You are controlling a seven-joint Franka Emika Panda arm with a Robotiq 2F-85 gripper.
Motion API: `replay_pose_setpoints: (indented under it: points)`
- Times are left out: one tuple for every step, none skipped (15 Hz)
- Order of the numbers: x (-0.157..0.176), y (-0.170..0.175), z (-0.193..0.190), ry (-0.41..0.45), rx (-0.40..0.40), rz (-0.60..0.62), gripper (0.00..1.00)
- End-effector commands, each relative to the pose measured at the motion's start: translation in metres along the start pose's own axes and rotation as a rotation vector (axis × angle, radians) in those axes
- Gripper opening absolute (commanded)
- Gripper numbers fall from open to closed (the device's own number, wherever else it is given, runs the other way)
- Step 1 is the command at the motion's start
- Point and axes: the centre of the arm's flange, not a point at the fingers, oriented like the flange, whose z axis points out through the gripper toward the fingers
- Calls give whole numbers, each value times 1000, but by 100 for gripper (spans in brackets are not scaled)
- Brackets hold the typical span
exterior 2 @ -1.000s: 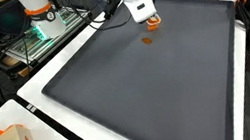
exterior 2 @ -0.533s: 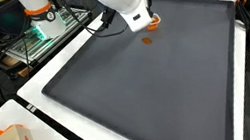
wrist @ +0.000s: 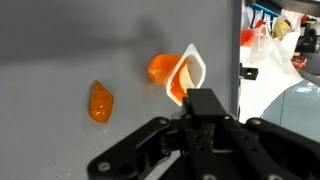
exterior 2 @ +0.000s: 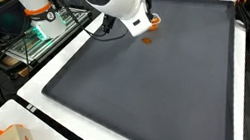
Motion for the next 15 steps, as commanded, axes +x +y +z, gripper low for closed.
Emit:
replay_pose_setpoints:
  points:
    - [4,5,1,35,10,-11,3]
    - [5,4,1,39,12,-10,3]
    - [5,5,1,45,7,-8,3]
    - [6,5,2,47,8,-10,3]
    - [6,5,3,48,11,-17,3]
    - [6,4,3,45,16,-26,3]
    - [6,5,4,41,19,-32,3]
    - [6,6,4,38,24,-37,3]
    - [6,7,4,32,32,-46,3]
    - [6,8,4,33,38,-53,3]
    - [6,10,4,34,41,-64,3]
    - [5,11,4,33,48,-80,3]
    - [5,12,4,35,55,-95,3]
    - [4,13,4,39,63,-112,3]
    - [4,14,3,43,69,-125,3]
